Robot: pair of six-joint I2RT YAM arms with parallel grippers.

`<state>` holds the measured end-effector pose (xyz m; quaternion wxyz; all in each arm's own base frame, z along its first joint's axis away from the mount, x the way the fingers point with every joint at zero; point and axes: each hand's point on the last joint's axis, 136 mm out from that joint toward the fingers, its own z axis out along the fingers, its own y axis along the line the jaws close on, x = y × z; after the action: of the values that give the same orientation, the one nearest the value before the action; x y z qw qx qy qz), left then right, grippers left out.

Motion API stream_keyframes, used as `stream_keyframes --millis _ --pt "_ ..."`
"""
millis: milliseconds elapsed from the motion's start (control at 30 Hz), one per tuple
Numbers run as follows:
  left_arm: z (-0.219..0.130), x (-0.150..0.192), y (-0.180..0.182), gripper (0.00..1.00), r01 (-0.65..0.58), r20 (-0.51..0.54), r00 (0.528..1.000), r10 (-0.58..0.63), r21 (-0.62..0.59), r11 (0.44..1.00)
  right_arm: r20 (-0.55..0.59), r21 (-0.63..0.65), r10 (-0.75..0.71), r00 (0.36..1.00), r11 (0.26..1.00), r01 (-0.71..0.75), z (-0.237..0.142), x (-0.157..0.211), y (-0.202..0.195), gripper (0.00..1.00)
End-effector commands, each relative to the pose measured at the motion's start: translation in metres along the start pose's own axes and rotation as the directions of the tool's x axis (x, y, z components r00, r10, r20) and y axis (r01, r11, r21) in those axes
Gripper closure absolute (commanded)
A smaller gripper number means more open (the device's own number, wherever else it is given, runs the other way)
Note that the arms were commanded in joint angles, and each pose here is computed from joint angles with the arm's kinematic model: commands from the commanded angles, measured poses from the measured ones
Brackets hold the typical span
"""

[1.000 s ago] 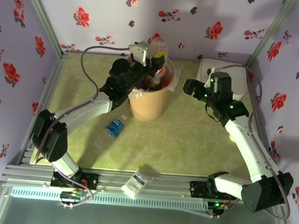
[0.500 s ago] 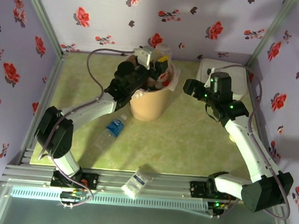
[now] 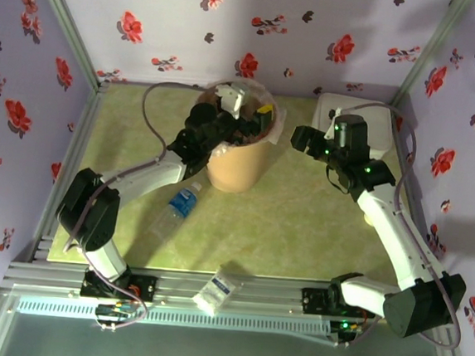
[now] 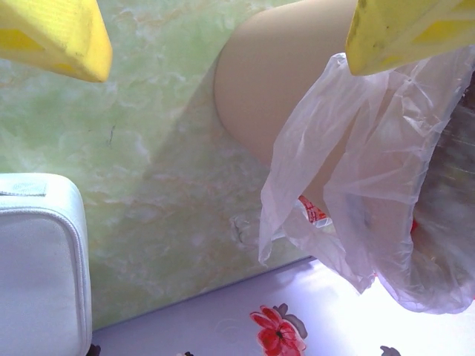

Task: Put the plastic bottles in the bin

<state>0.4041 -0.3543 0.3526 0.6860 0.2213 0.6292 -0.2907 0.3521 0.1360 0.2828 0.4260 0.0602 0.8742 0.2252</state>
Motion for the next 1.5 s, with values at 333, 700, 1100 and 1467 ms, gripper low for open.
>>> stream_keyframes --millis 333,700,1100,1467 --pt "0.000 -0.111 -0.009 0.29 0.041 0.038 0.998 -0.041 0.010 0.999 0.026 0.009 0.009 1.000 1.000 -0.009 -0.006 -0.007 -0.002 0.17" --pt "0.031 -0.028 -0.005 0.83 -0.002 -0.418 0.908 0.000 -0.005 1.000 0.029 0.007 0.016 0.999 1.000 -0.016 -0.008 -0.004 -0.004 0.17" --pt "0.008 0.055 -0.008 0.95 0.051 -0.592 0.804 -0.054 -0.022 0.998 0.029 0.019 0.006 1.000 1.000 -0.007 -0.007 -0.004 -0.006 0.17" --pt "0.005 0.088 -0.004 0.99 0.039 -0.666 0.744 -0.050 -0.032 0.999 0.025 0.003 0.021 0.999 1.000 -0.021 -0.004 -0.005 -0.003 0.17"
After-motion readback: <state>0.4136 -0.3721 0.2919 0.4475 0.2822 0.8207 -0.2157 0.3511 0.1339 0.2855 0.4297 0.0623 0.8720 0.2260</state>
